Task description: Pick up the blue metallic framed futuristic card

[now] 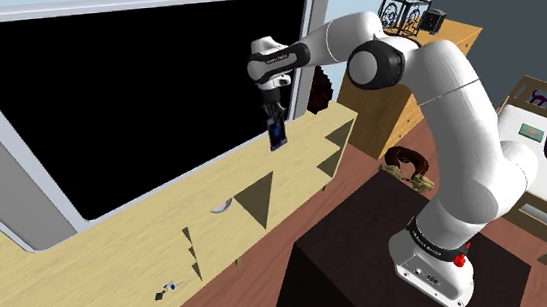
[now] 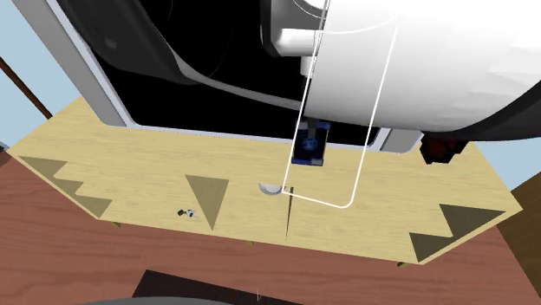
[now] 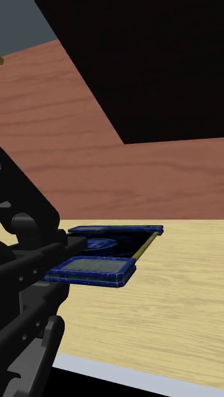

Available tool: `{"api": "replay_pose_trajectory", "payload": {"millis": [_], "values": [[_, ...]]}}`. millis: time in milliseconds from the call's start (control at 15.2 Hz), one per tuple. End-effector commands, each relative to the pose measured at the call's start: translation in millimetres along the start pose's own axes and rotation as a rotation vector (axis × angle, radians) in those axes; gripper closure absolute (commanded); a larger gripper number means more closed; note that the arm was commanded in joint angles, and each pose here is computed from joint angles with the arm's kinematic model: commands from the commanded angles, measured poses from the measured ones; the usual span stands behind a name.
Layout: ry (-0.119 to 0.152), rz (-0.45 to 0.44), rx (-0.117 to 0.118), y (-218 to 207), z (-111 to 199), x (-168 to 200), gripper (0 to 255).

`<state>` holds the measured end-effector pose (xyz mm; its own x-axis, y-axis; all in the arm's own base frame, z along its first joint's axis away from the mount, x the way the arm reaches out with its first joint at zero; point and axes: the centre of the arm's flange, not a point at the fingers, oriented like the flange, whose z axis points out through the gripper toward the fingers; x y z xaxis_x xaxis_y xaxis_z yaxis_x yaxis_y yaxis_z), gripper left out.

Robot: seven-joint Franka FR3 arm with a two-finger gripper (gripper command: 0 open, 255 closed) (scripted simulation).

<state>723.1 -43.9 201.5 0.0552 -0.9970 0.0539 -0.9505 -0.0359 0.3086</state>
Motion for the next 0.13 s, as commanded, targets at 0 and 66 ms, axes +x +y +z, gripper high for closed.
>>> {"api": "replay_pose_trajectory", "payload": {"millis": [0, 66], "values": [[0.0, 0.0, 0.0, 2.3, -6.3, -0.1, 255], [0.0, 0.0, 0.0, 2.3, -6.3, -0.1, 255]]}}
